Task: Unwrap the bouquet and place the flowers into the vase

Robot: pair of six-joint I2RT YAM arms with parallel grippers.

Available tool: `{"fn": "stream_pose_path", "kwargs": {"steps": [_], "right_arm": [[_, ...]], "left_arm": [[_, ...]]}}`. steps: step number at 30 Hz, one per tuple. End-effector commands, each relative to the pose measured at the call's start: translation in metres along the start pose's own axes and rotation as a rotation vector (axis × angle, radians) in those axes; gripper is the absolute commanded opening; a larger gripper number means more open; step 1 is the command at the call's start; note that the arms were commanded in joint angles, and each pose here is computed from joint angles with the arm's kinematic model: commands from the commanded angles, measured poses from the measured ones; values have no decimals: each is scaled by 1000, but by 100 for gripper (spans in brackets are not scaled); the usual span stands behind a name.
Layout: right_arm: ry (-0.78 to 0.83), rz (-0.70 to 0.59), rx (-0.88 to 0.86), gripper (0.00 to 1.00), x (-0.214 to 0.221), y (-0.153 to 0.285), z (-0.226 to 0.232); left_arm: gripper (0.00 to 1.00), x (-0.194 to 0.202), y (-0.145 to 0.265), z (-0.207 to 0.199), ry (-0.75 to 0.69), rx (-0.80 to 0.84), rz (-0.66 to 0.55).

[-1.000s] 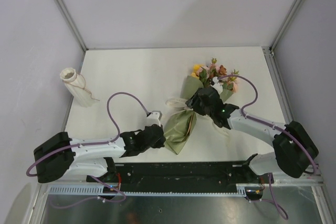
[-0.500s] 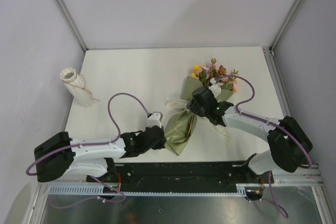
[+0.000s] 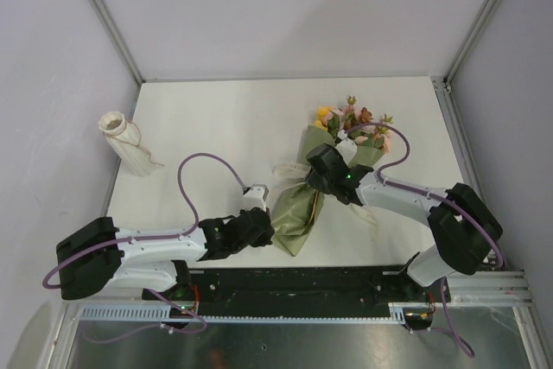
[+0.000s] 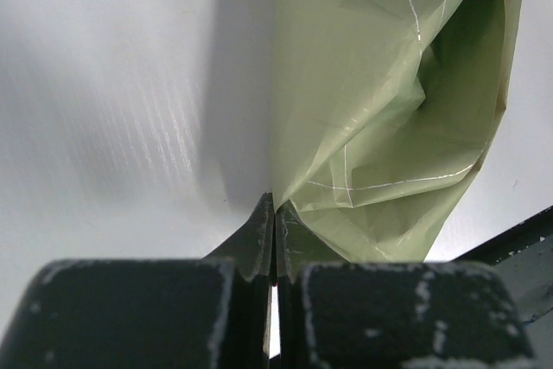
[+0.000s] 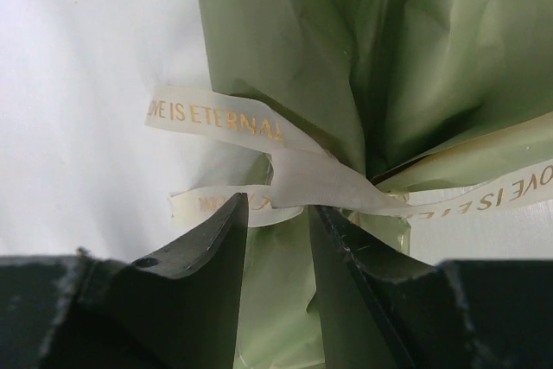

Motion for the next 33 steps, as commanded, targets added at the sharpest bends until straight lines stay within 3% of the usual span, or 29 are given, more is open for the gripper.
{"fn": "stream_pose_path", "kwargs": {"steps": [1,9,13,15,25,33], "right_arm": [[-14,-33,32,39,-2,-3,5],[-12,-57,79,31,-4,-9,1],[-11,-79,80,9,-10,-7,2],[-3,-91,47,2,-16,-1,10],[-14,-155,-188,0,-64,61,48],[-35,-256,-320,0,-108,118,52]], "left_arm": [[0,-12,-1,-6,36,5,-62],[0,-12,-1,-5,39,1,-64],[0,-11,0,-3,43,-3,-66],[0,-11,0,-2,46,-6,-68],[0,-4,-4,8,49,-55,-53],[0,-2,-5,12,46,-84,-45]]}}
Point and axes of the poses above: each gripper's point midway between its finger pads, its own y axis back along the fingers, its own z axis along the line the jaws close on, x = y × z, the point moved 1 cm from there along y, back along the fingers, and after that the axes turned 7 degrees about -y, right-handed, at the moved point
